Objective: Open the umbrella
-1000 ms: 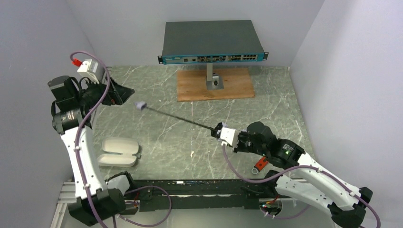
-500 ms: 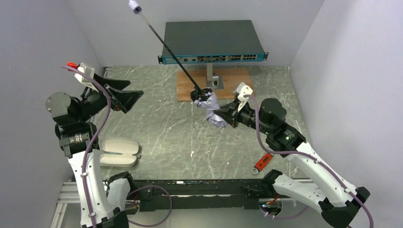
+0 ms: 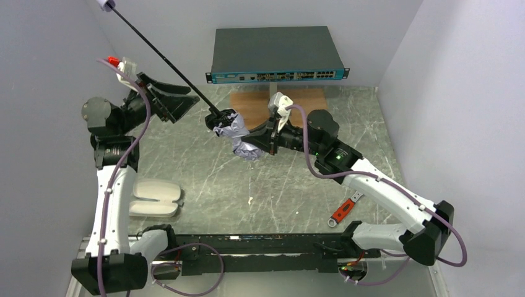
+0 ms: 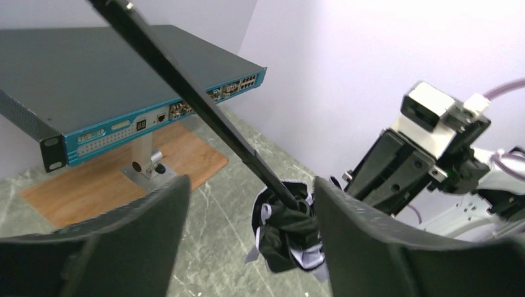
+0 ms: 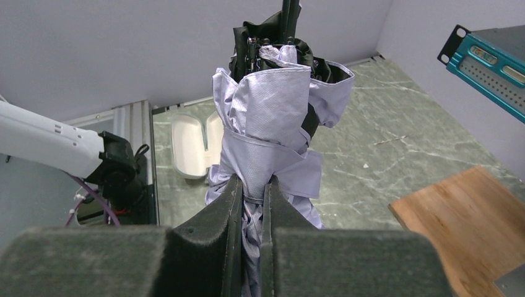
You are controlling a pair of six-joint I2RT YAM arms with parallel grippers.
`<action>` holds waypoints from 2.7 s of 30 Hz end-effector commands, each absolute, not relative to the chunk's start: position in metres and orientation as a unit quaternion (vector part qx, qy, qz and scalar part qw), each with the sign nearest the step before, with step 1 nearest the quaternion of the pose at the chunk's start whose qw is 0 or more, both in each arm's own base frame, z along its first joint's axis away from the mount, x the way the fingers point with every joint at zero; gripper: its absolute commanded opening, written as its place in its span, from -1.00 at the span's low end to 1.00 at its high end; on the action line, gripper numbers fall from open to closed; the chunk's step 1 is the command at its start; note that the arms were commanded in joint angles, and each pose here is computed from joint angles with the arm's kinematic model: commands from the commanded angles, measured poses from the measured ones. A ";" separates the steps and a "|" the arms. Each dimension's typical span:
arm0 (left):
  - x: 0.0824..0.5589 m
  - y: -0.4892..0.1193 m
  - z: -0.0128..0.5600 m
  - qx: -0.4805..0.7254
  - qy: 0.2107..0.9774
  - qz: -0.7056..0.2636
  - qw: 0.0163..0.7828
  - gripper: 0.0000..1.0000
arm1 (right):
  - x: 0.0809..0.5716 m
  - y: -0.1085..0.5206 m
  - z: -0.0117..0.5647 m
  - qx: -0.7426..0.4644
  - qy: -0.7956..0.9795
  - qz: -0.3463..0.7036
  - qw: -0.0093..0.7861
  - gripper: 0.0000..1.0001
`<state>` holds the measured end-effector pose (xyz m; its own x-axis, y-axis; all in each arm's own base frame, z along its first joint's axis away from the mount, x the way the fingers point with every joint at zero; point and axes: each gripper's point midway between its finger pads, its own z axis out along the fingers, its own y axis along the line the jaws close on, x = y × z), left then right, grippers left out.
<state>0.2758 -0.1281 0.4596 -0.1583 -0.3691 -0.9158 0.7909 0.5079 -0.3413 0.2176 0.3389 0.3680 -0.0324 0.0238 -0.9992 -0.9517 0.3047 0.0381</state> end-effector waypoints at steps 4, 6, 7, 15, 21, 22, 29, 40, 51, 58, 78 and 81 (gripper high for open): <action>0.297 -0.139 0.486 0.142 0.571 -0.509 0.628 0.05 | 0.216 0.351 0.447 -0.383 0.475 0.450 0.652 -1.00; 0.301 -0.140 0.486 0.127 0.567 -0.525 0.622 -0.05 | 0.220 0.354 0.446 -0.382 0.476 0.446 0.654 -1.00; 0.303 -0.140 0.486 0.121 0.566 -0.530 0.620 -0.13 | 0.220 0.354 0.445 -0.382 0.476 0.446 0.654 -1.00; 0.304 -0.146 0.488 0.121 0.562 -0.548 0.608 -0.62 | 0.222 0.355 0.441 -0.381 0.482 0.444 0.653 -1.00; 0.302 -0.146 0.487 0.187 0.581 -0.465 0.641 -1.00 | 0.224 0.335 0.427 -0.399 0.530 0.390 0.639 0.44; 0.306 -0.140 0.487 0.195 0.591 -0.424 0.657 -1.00 | 0.228 0.322 0.419 -0.401 0.548 0.368 0.635 0.61; 0.320 -0.128 0.450 0.325 0.600 -0.233 0.693 -1.00 | 0.249 0.222 0.391 -0.364 0.653 0.251 0.614 0.88; 0.274 -0.245 0.384 0.437 0.584 -0.294 0.618 -1.00 | 0.255 0.142 0.386 -0.260 0.700 0.180 0.640 0.94; 0.224 -0.299 0.376 0.536 0.527 -0.290 0.593 -1.00 | 0.235 0.136 0.375 -0.268 0.701 0.206 0.629 0.98; 0.278 -0.268 0.423 0.440 0.567 -0.332 0.612 -1.00 | 0.226 0.151 0.361 -0.264 0.700 0.261 0.611 0.99; 0.229 -0.300 0.454 0.428 0.528 -0.501 0.537 -1.00 | 0.225 0.267 0.370 -0.420 0.560 0.377 0.607 0.80; 0.223 -0.303 0.455 0.435 0.521 -0.502 0.536 -1.00 | 0.231 0.283 0.369 -0.424 0.552 0.385 0.607 0.76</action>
